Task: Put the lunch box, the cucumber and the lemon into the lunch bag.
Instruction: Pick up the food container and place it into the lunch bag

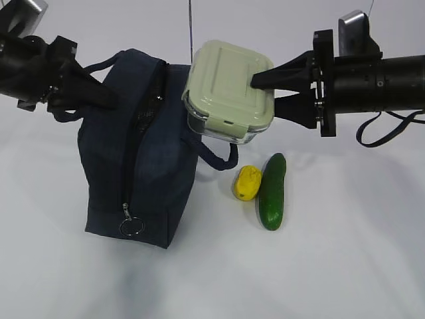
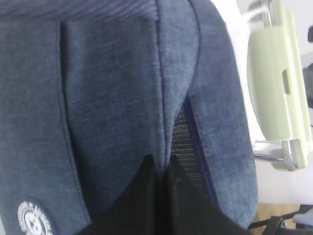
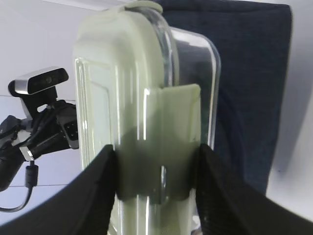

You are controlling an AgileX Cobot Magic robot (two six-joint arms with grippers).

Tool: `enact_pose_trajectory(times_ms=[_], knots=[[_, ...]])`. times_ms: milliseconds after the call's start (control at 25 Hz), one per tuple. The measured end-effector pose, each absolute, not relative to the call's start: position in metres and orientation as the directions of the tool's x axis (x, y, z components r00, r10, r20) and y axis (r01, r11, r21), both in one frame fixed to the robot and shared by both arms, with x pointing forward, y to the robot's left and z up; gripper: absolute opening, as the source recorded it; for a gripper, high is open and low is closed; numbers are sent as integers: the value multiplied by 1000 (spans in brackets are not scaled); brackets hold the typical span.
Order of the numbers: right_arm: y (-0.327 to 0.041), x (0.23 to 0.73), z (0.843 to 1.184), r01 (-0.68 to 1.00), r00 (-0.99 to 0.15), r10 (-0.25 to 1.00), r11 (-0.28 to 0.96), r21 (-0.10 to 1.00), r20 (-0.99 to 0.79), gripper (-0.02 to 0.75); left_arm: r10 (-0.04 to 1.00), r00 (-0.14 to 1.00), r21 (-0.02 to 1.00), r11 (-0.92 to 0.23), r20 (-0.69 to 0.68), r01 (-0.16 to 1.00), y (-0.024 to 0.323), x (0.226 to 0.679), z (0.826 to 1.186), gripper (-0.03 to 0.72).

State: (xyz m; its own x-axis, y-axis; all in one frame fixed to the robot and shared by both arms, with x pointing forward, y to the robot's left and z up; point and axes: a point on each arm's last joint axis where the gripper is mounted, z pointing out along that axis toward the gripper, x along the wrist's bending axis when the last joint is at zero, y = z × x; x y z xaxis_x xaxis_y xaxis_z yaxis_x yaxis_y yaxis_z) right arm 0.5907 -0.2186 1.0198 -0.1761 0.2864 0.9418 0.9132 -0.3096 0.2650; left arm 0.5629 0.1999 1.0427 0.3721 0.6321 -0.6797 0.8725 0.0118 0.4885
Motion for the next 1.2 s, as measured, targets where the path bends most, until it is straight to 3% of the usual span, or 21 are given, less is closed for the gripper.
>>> enact_pose_trajectory(times_ms=[400, 720, 960, 1200], knots=[[-187, 596, 1048, 904, -316, 274, -205, 376, 908, 369, 618, 436, 535, -30, -654, 844, 166, 557, 1044, -7], [-188, 591, 1038, 907, -345, 367, -107, 407, 864, 369, 601, 434, 542, -1, -671, 840, 164, 560, 1050, -8], [-192, 598, 1026, 898, -330, 464, -115, 425, 822, 369, 563, 458, 557, 5, -688, 830, 161, 562, 1062, -8], [-192, 605, 1011, 913, -287, 468, -132, 387, 836, 369, 535, 453, 539, 5, -713, 842, 159, 561, 1062, -8]])
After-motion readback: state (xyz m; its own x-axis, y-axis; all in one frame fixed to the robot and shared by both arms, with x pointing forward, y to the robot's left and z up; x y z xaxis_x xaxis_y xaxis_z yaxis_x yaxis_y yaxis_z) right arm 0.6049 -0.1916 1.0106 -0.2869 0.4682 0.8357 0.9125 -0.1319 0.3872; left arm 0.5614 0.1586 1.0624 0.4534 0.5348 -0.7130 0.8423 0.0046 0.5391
